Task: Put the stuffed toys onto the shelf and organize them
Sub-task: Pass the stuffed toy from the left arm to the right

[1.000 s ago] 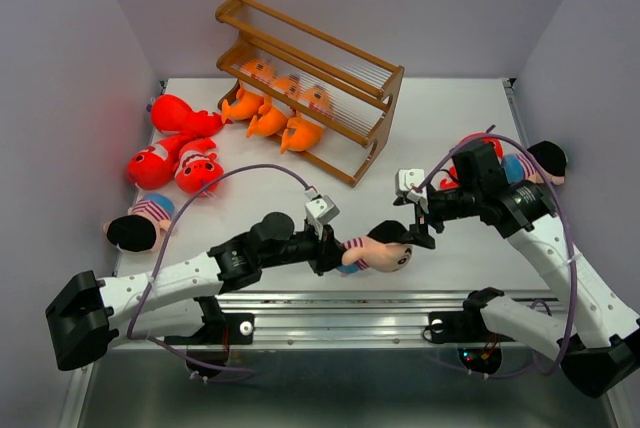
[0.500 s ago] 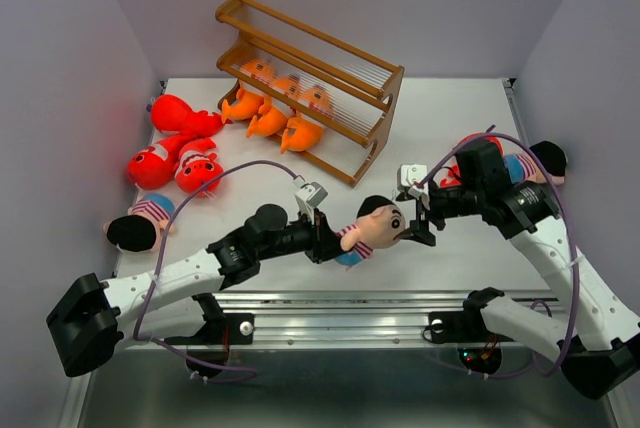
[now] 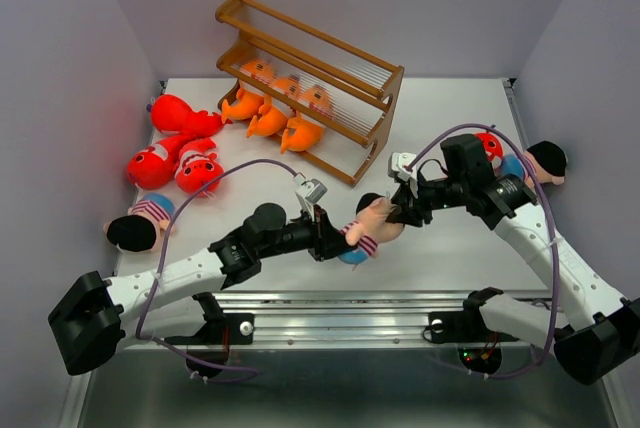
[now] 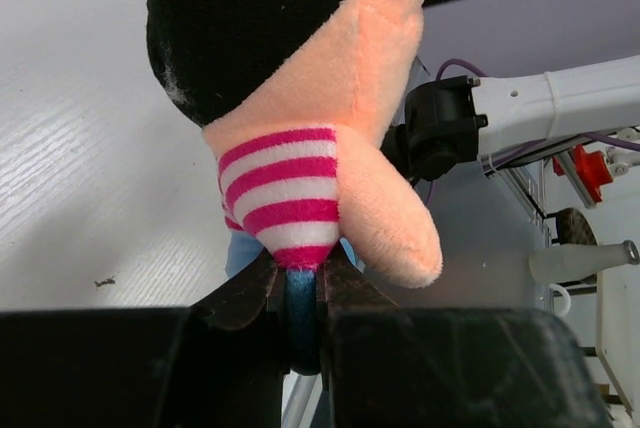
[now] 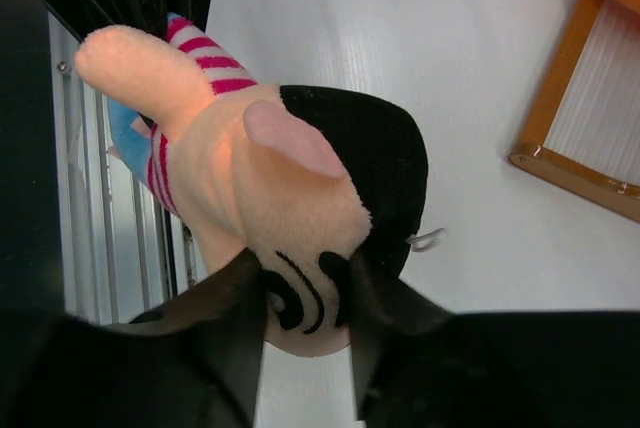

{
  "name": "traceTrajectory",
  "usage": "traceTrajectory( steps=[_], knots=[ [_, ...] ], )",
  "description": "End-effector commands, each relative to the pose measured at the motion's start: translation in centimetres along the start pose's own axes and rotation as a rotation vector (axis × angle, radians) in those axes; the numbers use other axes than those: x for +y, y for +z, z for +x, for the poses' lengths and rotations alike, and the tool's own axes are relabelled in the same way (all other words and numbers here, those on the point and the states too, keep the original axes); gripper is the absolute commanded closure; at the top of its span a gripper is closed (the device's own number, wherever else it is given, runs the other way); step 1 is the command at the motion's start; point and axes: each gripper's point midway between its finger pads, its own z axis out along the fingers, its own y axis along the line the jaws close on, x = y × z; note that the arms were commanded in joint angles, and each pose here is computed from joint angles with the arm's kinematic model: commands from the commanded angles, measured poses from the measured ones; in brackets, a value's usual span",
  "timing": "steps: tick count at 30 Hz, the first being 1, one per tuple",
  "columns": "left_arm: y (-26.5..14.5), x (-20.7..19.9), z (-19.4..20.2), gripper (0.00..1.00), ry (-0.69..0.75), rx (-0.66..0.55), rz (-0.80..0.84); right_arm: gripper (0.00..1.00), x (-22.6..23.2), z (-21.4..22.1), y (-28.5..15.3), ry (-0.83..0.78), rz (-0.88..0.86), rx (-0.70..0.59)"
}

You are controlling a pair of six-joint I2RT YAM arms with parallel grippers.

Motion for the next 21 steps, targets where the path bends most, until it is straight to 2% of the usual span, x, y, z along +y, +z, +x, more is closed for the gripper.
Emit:
traceTrajectory(
  steps=[1, 2, 4, 5, 6, 7, 8, 9, 15, 21],
  knots=[
    [0.0, -3.4, -3.6, 1.00, 0.072, -0.124, 0.126, 0.83, 1.1, -1.8, 0.4, -0.001, -0.080, -0.096],
    [0.0, -3.2, -3.6, 1.00, 0.078, -0.125, 0.118, 0.88, 1.1, -1.8, 0.4, 0.000, -0.078, -0.094],
    [0.0, -2.8, -3.8, 0.86, 0.098, -0.135, 0.096, 0.97, 0.9, -1.8, 0.2, -0.003, -0.057, -0.089],
    [-0.1, -2.4, -3.7, 0.75, 0.123, -0.127, 0.075, 0.99, 0.5, -1.6, 0.1, 0.000, -0.031, -0.074],
    [-0.1, -2.1, -3.6, 0.50, 0.138, -0.125, 0.058, 0.99, 0.1, -1.5, 0.1, 0.005, -0.011, -0.065],
    [-0.3, -1.8, -4.0, 0.38, 0.157, -0.141, 0.035, 0.99, -0.2, -1.3, 0.2, 0.030, 0.002, -0.052],
    [-0.5, -1.1, -3.9, 0.11, 0.189, -0.130, 0.001, 0.99, -0.7, -1.2, 0.1, 0.043, 0.029, -0.035],
    [-0.7, -0.9, -4.0, 0.02, 0.205, -0.133, -0.015, 0.99, -1.0, -1.1, 0.1, 0.055, 0.040, -0.026],
    [-2.6, 1.3, -5.1, 0.01, 0.327, -0.153, -0.186, 0.99, -2.9, -0.2, 0.1, 0.116, 0.110, 0.014],
    [-3.2, 1.4, -4.4, 0.01, 0.364, -0.143, -0.219, 0.99, -4.2, -0.2, 0.1, 0.199, 0.132, 0.018]
  ],
)
